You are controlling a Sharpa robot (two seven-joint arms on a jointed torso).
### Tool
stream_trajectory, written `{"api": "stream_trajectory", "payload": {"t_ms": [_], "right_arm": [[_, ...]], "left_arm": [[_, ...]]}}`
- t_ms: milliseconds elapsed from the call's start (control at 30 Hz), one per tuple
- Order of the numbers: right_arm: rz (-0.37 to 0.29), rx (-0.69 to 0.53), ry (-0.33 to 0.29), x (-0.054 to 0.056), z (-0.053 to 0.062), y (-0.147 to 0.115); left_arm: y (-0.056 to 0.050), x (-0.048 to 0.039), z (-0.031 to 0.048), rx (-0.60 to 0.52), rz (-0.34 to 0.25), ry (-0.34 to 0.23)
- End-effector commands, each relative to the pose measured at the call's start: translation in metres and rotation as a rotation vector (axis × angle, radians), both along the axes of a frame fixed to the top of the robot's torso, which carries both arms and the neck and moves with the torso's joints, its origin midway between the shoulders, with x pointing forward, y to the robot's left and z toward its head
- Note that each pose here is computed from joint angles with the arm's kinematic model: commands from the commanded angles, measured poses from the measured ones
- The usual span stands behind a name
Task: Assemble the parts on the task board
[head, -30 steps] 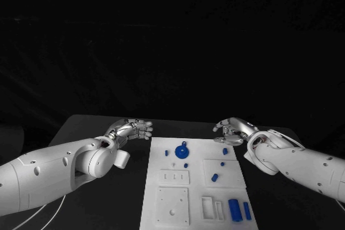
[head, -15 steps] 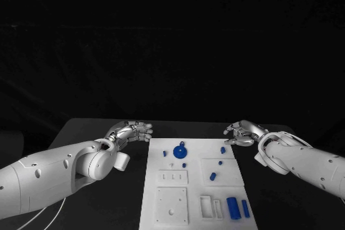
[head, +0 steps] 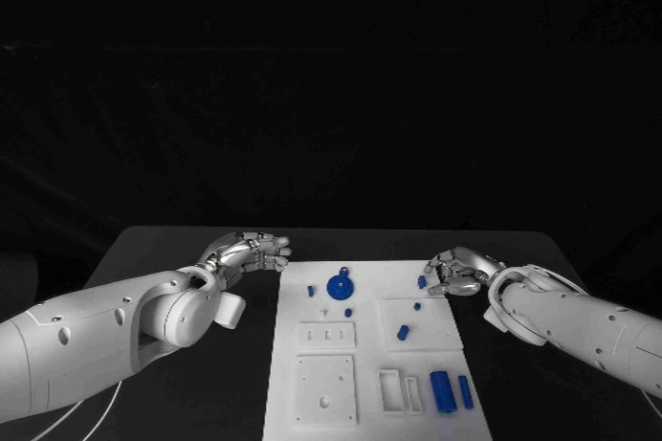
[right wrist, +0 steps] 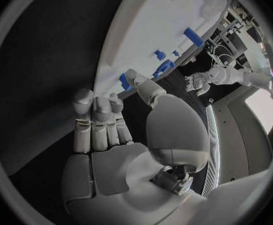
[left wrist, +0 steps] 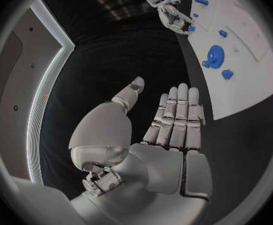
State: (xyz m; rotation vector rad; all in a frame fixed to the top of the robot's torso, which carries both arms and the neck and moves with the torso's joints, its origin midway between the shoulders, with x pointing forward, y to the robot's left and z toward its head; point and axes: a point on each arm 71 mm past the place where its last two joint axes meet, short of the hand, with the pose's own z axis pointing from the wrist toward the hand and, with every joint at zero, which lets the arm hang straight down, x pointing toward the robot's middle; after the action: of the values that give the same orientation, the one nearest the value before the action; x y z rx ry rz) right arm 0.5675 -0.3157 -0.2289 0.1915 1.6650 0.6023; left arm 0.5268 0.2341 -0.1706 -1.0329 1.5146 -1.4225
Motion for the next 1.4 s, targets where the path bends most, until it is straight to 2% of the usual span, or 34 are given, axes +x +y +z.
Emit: {"api": "stream_trajectory", "payload": {"t_ms": [33,400,733,1400], "right_arm": [[0.034,-0.006,0.014,-0.001,-0.003,0.004],[0.040,-0.002,0.014,-0.002,-0.008,0.010],[0.050,-0.029,-0.015,-0.001,-0.007,0.016],[0.043,-0.035,-0.032,0.000,-0.007,0.019]], "left_arm": [[-0.003,-0.0014,0.0014,-0.011,-0.026,-0.013],[-0.003,-0.0017,0.0010,-0.010,-0.026,-0.011],[-0.002,-0.0014,0.0007,-0.008,-0.025,-0.008],[-0.001,-0.0016,0.0005,-0.007,-0.026,-0.006]]}}
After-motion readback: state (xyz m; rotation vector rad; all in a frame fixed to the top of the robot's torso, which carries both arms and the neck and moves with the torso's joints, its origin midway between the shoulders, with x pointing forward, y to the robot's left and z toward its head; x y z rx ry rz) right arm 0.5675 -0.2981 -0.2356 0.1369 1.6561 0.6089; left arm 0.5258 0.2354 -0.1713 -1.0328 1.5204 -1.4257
